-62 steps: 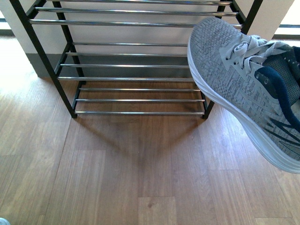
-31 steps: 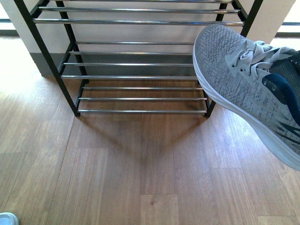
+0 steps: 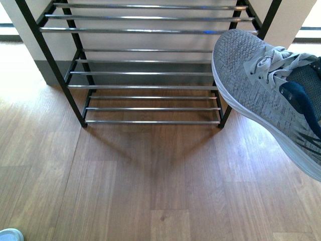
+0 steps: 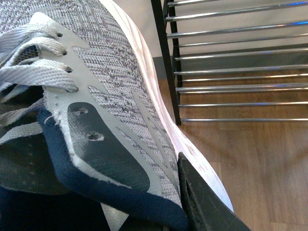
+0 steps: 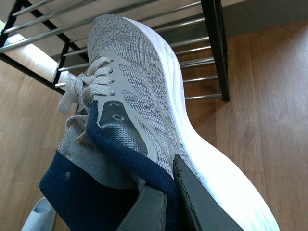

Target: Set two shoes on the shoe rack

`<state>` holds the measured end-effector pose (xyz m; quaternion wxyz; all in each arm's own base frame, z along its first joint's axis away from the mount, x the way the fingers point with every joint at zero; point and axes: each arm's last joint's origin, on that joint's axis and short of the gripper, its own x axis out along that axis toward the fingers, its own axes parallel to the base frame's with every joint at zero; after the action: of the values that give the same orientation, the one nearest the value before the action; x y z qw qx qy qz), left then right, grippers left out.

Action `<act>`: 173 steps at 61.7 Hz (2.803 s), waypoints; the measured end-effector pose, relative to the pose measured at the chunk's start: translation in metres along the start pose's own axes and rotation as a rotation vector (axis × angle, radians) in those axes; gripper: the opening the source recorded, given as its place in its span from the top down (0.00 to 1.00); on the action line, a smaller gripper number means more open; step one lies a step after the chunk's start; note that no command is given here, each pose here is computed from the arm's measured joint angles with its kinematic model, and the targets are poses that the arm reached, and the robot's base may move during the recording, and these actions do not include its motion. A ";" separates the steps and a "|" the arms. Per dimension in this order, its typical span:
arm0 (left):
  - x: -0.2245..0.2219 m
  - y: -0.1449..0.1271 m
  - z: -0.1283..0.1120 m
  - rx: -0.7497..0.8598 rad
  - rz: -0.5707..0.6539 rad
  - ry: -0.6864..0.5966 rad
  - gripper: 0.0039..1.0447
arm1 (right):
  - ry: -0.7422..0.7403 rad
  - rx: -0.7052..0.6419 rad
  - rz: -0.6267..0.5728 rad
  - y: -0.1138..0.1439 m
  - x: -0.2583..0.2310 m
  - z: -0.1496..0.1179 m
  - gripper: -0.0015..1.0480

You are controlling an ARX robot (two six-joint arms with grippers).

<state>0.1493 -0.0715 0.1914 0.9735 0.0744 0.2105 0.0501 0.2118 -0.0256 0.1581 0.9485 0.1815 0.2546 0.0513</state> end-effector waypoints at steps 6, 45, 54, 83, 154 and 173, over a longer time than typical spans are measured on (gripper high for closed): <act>0.000 0.000 0.000 0.000 0.003 0.000 0.99 | 0.000 0.000 0.000 0.000 0.000 0.000 0.99; 0.000 0.000 0.000 -0.001 0.006 -0.002 0.99 | -0.003 -0.002 0.000 0.000 0.000 0.000 0.99; 0.000 0.000 0.000 0.000 0.006 -0.001 0.99 | -0.277 -0.102 -0.078 0.001 -0.001 0.003 0.99; 0.000 0.000 0.000 0.000 0.004 -0.001 0.99 | -0.249 0.085 -0.022 0.091 0.057 0.103 0.99; 0.000 0.000 0.000 0.000 0.005 -0.001 0.99 | -0.239 0.268 -0.307 0.097 0.206 0.163 0.71; 0.000 0.000 0.000 0.000 0.004 -0.001 0.99 | -0.293 0.181 -0.136 0.097 0.148 0.173 0.20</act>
<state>0.1493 -0.0714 0.1916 0.9735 0.0746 0.2097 0.0520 0.4258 0.0375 0.2644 0.9565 0.2540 0.1289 -0.0628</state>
